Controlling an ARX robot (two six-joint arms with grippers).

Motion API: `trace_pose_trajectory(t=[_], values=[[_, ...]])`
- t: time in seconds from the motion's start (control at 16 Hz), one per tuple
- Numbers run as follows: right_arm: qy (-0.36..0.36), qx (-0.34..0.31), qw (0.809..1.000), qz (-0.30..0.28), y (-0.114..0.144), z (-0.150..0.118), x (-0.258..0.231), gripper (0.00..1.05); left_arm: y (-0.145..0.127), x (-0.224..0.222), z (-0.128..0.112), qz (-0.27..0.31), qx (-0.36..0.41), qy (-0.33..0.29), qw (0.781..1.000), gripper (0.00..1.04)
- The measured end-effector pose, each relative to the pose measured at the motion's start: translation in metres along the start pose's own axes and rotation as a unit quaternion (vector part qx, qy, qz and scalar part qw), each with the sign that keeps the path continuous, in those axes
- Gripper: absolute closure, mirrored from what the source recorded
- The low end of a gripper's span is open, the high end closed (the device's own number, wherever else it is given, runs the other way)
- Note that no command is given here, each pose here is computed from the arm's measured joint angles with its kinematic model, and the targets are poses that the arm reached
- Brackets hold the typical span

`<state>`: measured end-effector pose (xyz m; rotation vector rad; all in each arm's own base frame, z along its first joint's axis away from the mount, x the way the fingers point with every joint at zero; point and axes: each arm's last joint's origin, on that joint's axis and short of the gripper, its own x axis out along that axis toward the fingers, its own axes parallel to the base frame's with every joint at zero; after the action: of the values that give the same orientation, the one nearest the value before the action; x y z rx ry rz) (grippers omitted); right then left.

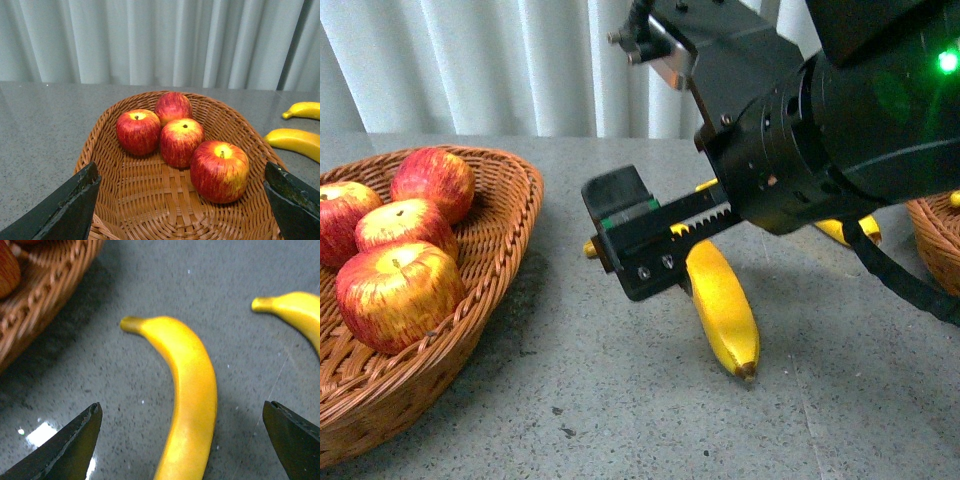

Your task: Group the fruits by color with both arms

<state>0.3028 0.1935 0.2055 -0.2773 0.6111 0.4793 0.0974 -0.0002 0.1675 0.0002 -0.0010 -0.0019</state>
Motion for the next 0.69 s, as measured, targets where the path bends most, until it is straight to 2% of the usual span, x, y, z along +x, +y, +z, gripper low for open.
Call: trace_pose_trajectory(t=[0.12, 0.69], values=[[0.057, 0.002, 0.998, -0.002, 0.001, -0.012, 0.010, 0.07, 0.000, 0.000, 0.000, 0.000, 0.000, 0.000, 1.000, 0.07], [0.102, 0.020, 0.994, -0.023, -0.002, -0.009, 0.043, 0.07, 0.000, 0.000, 0.000, 0.000, 0.000, 0.000, 1.000, 0.07]])
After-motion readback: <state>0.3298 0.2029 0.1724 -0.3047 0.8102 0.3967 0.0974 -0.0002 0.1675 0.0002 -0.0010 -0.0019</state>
